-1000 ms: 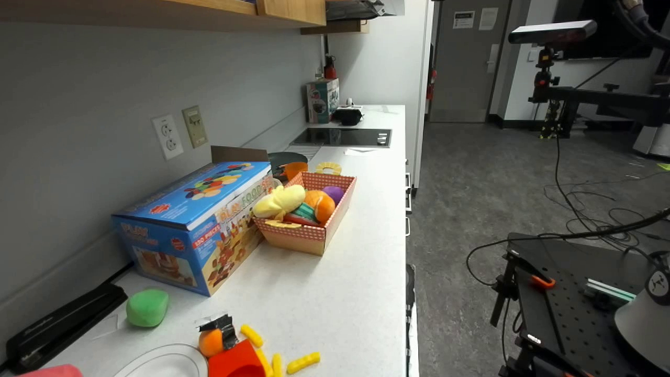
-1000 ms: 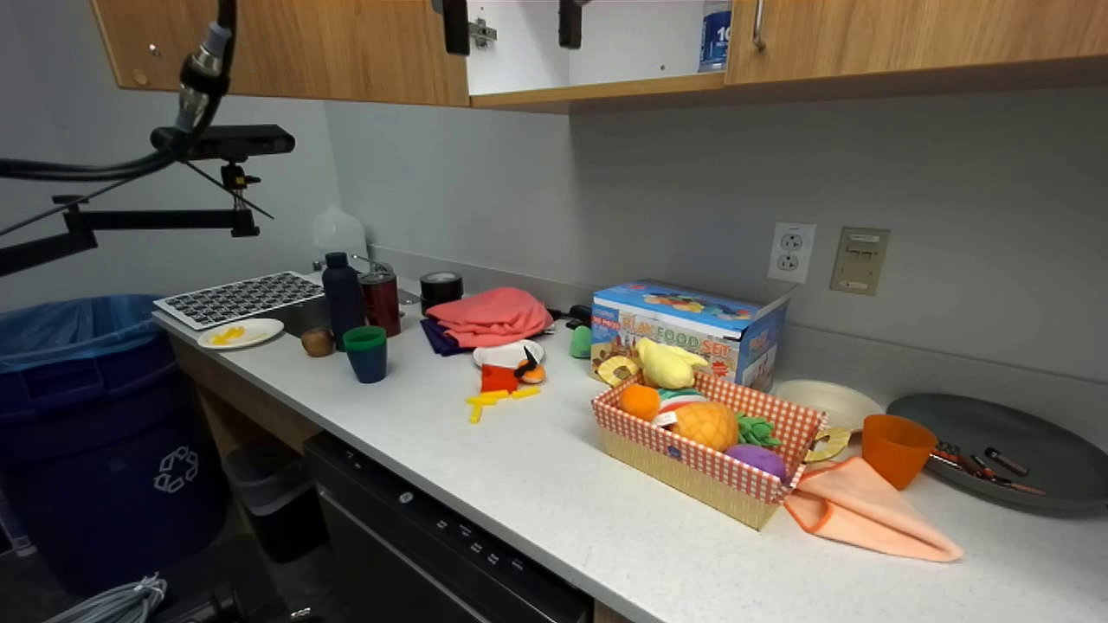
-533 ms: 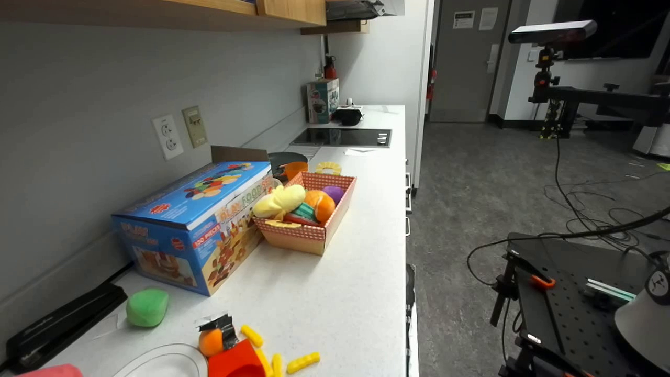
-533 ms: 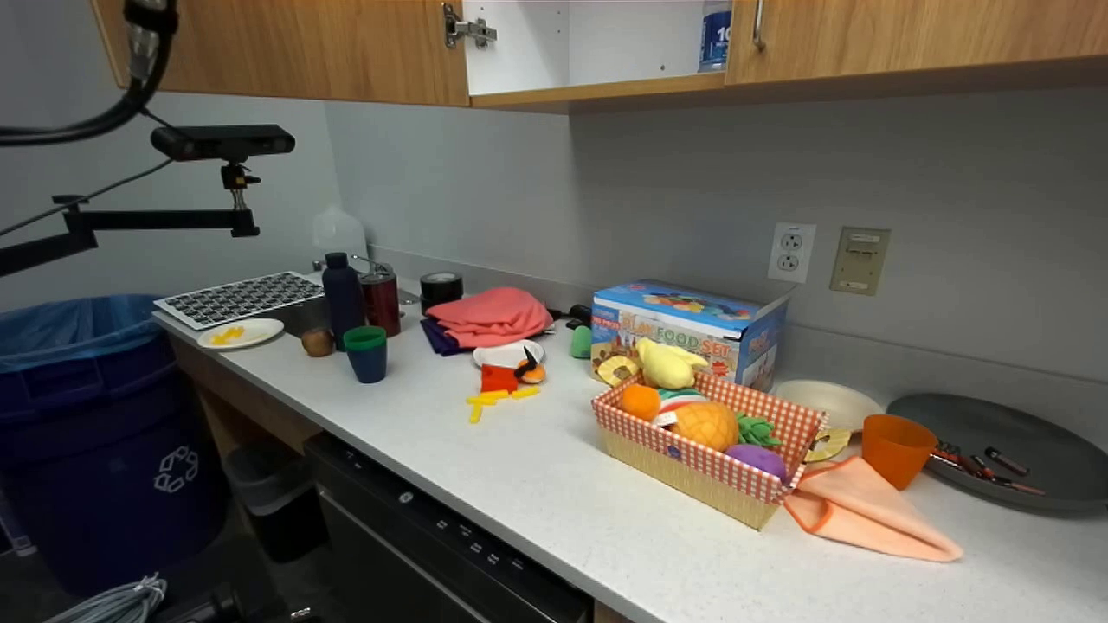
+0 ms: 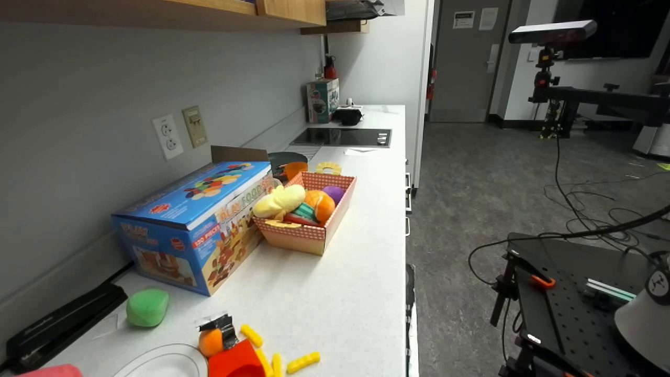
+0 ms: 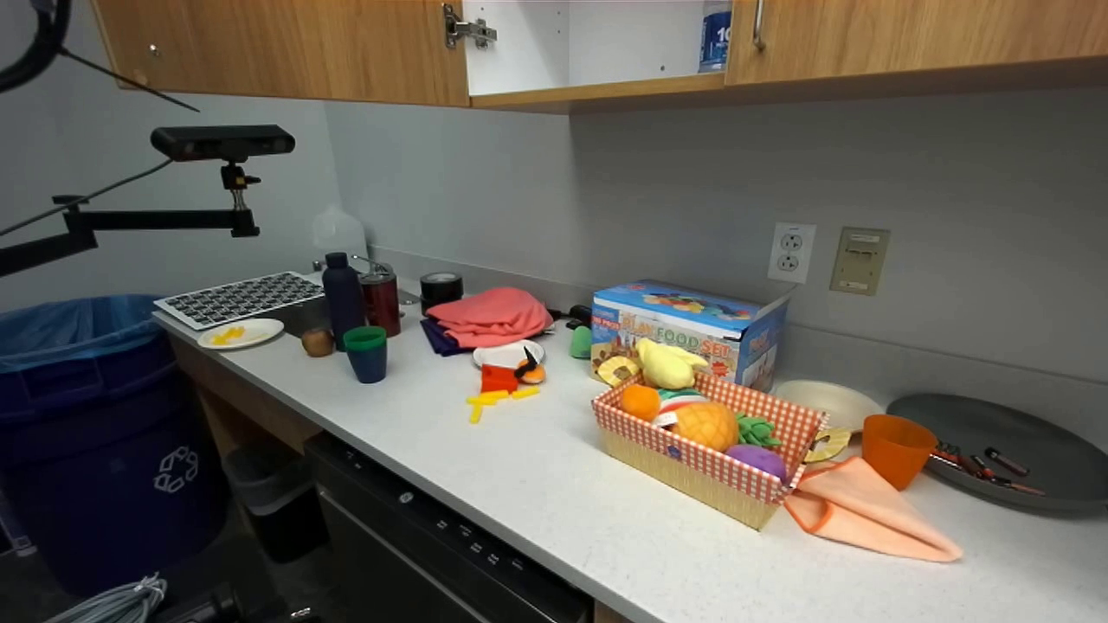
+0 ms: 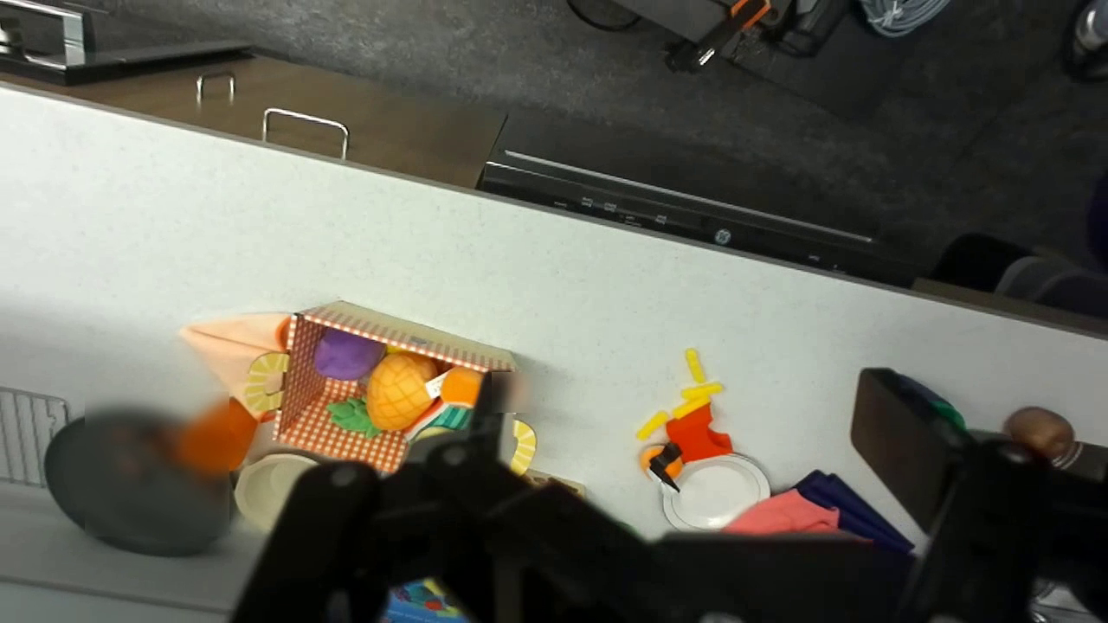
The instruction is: Pick up the banana plush toy from the basket and put it inside the open upper cabinet
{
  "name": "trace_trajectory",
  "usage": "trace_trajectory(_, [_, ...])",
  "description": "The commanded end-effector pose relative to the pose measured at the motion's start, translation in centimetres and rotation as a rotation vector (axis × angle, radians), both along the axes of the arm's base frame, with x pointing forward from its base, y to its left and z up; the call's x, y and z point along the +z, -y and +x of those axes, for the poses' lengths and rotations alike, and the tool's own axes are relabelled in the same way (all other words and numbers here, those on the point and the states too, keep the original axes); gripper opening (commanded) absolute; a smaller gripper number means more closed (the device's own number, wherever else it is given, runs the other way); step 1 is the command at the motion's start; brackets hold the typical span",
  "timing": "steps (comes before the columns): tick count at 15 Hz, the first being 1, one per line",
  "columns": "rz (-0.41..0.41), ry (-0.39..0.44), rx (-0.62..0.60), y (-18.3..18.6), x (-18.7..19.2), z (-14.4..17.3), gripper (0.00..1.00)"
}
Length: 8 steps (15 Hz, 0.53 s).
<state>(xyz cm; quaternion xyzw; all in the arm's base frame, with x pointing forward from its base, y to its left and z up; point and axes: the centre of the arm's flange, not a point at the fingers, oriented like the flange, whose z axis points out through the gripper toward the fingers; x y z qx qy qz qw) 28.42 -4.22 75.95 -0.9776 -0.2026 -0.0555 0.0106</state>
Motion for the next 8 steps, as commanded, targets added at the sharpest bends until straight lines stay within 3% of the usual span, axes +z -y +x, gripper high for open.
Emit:
trace_trajectory(1, [0.014, 0.021, 0.002, -0.4, 0.8, -4.0, 1.0])
trace_trajectory(3, [0.003, 0.03, -0.005, -0.4, 1.2, -5.0, 1.0])
trace_trajectory(4, [0.004, 0.027, -0.003, 0.0, 1.4, -3.4, 1.0])
trace_trajectory(8, [0.005, 0.032, -0.003, 0.0, 1.4, -4.0, 1.0])
